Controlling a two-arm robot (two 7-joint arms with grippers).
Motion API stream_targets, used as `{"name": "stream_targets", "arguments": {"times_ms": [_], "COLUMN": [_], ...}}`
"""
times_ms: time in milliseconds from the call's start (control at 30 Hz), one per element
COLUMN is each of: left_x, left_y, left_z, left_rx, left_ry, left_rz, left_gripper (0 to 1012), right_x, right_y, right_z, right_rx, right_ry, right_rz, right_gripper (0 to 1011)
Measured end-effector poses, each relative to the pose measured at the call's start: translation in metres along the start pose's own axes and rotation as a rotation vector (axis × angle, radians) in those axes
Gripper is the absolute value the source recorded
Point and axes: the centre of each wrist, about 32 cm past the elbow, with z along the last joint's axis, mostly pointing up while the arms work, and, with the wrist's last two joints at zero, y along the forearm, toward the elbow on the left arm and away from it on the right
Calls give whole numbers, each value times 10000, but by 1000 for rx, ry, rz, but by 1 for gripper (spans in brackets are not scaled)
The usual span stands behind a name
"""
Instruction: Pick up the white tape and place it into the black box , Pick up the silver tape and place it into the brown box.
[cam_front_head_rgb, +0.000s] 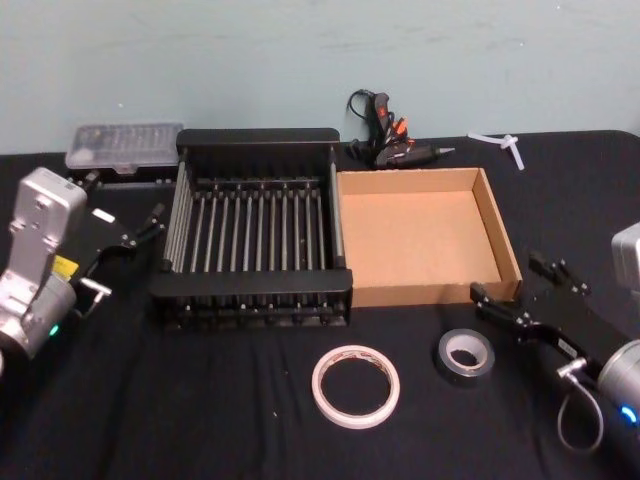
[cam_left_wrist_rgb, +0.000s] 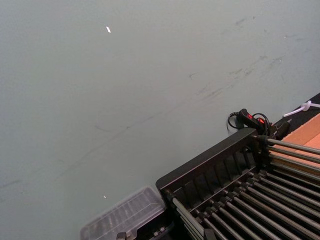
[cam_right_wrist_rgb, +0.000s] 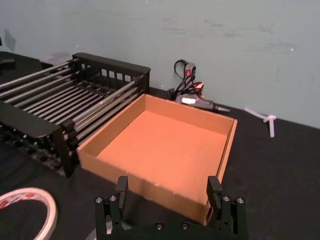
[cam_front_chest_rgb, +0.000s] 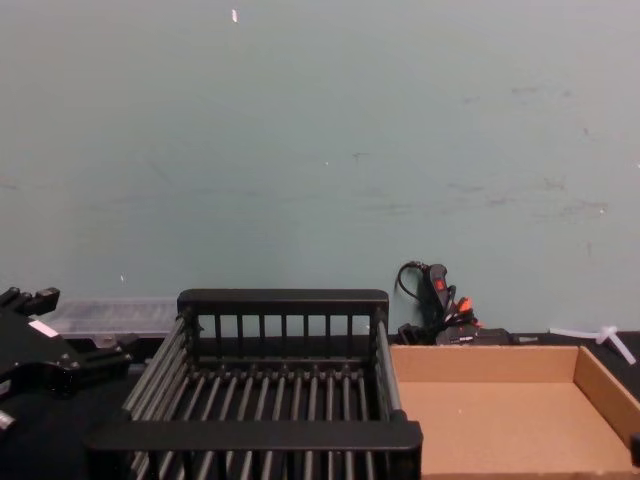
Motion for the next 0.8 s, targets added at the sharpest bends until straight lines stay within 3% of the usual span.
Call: {"name": "stream_targets", "arguments": {"times_ms": [367, 800], "left_x": [0, 0], "left_y": [0, 0], "left_z": [0, 0], "left_rx": [0, 0], "left_ry": [0, 0], "left_rz": [0, 0], "left_gripper": [1001, 1001], "right_x": [-43, -78], "right_y": [-102, -84], "right_z": [-59, -116], "right_rx": [-46, -103], "right_ry": [19, 28], "right_rz": [24, 35], "right_gripper": [1002, 1002]}}
